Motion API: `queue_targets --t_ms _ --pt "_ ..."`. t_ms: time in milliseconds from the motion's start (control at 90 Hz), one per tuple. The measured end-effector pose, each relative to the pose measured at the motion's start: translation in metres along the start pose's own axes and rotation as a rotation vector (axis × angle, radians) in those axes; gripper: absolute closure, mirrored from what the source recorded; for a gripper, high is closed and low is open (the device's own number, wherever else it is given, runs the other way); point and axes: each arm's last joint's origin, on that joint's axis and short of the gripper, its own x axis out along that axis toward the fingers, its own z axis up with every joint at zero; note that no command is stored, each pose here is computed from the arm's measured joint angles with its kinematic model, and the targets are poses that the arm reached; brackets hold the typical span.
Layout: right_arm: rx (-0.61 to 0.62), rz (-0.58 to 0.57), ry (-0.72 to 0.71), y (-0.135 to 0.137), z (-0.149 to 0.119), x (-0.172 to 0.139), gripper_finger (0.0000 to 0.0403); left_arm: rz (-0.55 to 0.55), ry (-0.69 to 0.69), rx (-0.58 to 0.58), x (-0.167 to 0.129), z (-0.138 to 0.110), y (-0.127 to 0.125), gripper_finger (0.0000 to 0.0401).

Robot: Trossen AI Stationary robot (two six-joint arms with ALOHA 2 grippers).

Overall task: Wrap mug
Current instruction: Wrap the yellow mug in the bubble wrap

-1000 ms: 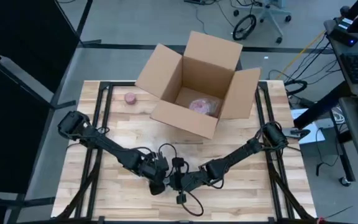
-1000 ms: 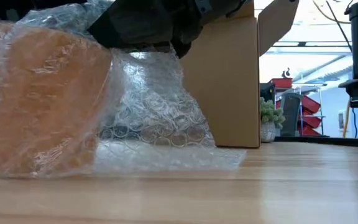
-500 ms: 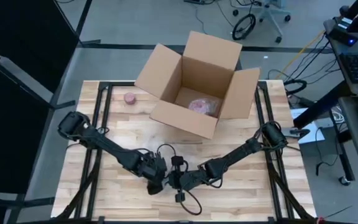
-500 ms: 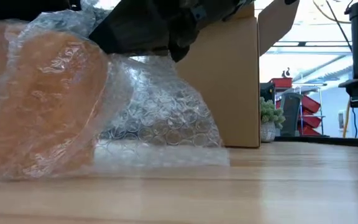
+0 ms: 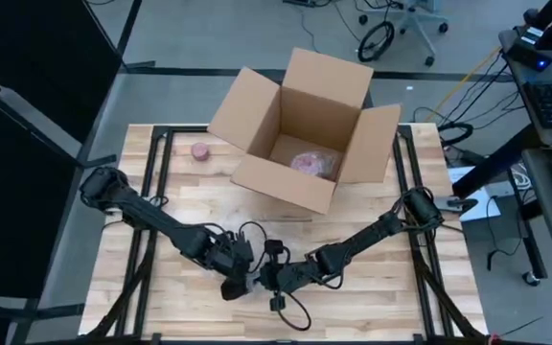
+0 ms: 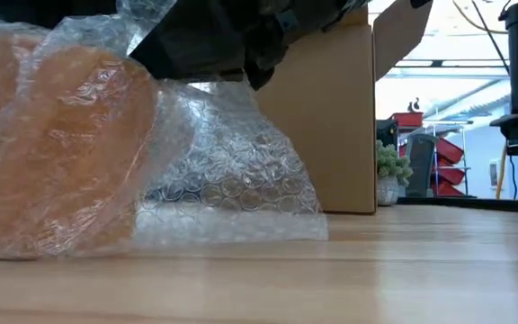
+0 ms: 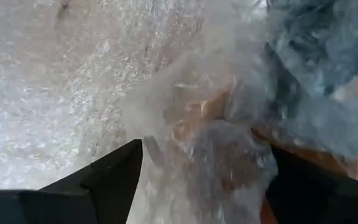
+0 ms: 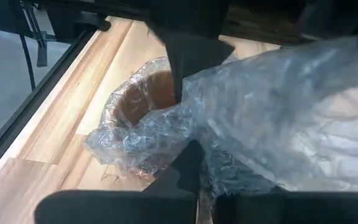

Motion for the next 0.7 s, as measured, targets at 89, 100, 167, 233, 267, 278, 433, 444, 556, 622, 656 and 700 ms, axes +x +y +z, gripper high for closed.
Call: queue_targets --t_ms 89,100,167,233,267,278,433,444,556,622,656,700 --pt "0.0 0.001 0.0 0.0 0.0 0.0 0.0403 -0.019 -0.033 0.001 -0.012 -0.001 -0.002 0.0113" --pt "0.0 0.002 0.0 0.0 0.0 0.0 0.0403 -0.021 -0.037 0.002 -0.013 -0.001 -0.002 0.0113" --pt "0.0 0.002 0.0 0.0 0.0 0.0 0.0403 -0.035 -0.065 0.0 -0.021 0.0 -0.002 0.0113" --pt "0.0 0.003 0.0 0.0 0.0 0.0 0.0403 -0.044 -0.099 -0.005 -0.031 0.0 -0.001 0.0113" --pt "0.0 0.003 0.0 0.0 0.0 0.0 0.0403 -0.046 -0.121 -0.008 -0.036 0.0 -0.001 0.0113" --pt "0.0 0.003 0.0 0.0 0.0 0.0 0.0403 -0.045 -0.13 -0.011 -0.038 0.0 -0.001 0.0113" --pt "0.0 0.004 0.0 0.0 0.0 0.0 0.0403 -0.02 -0.23 -0.007 -0.054 0.0 -0.001 0.0113" --pt "0.0 0.004 0.0 0.0 0.0 0.0 0.0403 -0.016 -0.24 -0.007 -0.055 0.0 -0.001 0.0113" --pt "0.0 0.005 0.0 0.0 0.0 0.0 0.0403 0.016 -0.327 0.007 -0.06 0.001 -0.004 0.0113" --pt "0.0 0.005 0.0 0.0 0.0 0.0 0.0403 0.014 -0.342 0.021 -0.058 0.001 -0.006 0.0113" --pt "0.0 0.005 0.0 0.0 0.0 0.0 0.0403 0.008 -0.352 0.019 -0.056 0.003 -0.008 0.0113" --pt "0.0 0.005 0.0 0.0 0.0 0.0 0.0403 0.003 -0.361 0.02 -0.052 0.005 -0.01 0.0113"
